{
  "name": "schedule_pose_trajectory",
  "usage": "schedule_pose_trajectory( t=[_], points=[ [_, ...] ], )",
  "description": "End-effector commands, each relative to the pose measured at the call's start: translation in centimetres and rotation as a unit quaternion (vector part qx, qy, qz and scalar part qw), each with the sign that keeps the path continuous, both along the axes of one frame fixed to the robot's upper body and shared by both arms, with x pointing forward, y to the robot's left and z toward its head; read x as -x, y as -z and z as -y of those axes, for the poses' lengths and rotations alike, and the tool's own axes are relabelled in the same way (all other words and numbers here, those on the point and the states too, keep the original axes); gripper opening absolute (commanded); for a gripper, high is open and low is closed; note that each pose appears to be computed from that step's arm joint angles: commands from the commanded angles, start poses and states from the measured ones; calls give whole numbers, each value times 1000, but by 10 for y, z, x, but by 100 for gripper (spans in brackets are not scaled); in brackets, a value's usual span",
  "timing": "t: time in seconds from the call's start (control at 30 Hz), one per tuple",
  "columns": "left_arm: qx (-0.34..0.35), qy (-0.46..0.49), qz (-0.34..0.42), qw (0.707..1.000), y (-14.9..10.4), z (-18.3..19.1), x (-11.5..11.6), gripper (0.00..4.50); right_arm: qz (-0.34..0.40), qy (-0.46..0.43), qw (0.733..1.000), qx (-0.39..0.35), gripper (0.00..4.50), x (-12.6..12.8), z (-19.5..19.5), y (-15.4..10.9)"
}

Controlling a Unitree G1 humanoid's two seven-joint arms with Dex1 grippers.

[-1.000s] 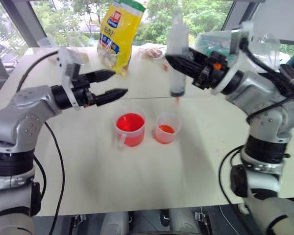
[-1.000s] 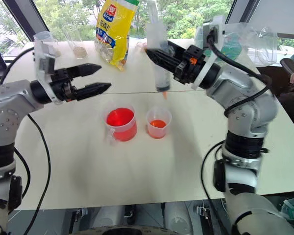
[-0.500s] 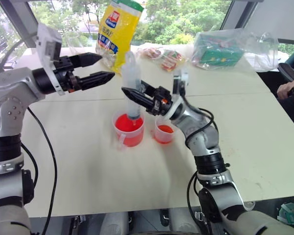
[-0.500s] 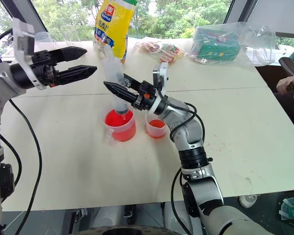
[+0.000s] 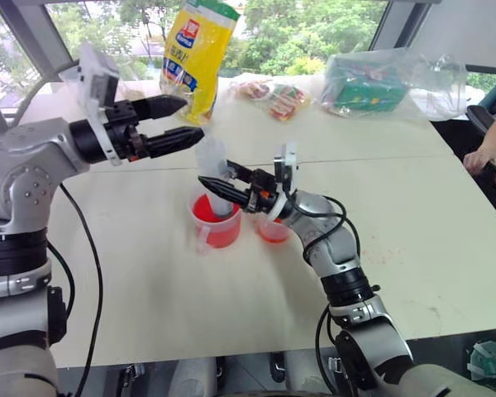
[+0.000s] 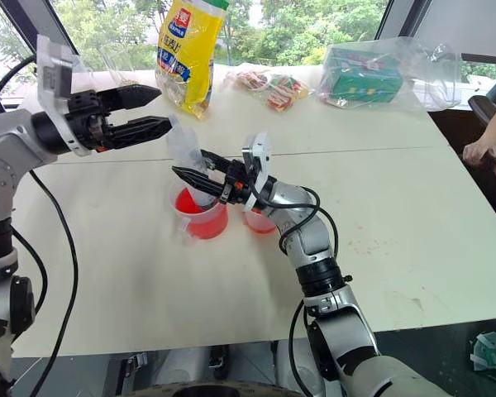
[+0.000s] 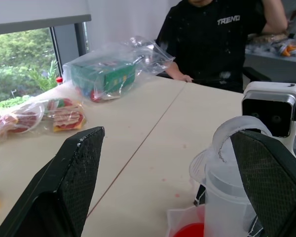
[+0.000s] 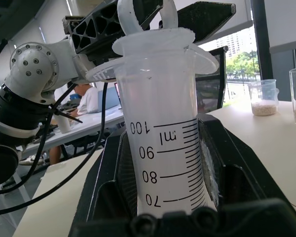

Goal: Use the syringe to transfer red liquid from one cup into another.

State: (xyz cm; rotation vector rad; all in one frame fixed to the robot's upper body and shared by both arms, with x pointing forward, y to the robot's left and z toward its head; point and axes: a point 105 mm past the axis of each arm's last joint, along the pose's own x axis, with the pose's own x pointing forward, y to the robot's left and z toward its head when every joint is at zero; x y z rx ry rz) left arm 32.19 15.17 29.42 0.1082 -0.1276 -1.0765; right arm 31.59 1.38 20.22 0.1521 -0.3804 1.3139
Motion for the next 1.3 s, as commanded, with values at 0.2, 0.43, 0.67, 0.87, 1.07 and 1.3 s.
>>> schedule_pose_trajectory(
  t=[0.2, 0.43, 0.67, 0.87, 1.07, 1.3],
  points=[
    [-14, 20, 21, 999, 3, 19, -1, 417, 23, -14, 1000, 0, 135, 7, -6, -8],
    [-9, 35, 20, 999, 4, 25, 1, 291, 23, -16, 1000, 8, 135, 7, -7, -4],
    [-2, 36, 40, 999, -8, 27, 2, 4, 17, -19, 1000, 14, 135, 5, -8, -2],
    [18, 32, 57, 998, -25, 24, 0, 4, 4, -24, 999, 21, 135, 3, -10, 3],
    [36, 19, 75, 996, -42, 19, -3, 4, -6, -34, 999, 26, 135, 4, -11, 5],
    [43, 8, 89, 995, -52, 15, -6, 4, -16, -45, 998, 38, 135, 6, -13, 12]
  ],
)
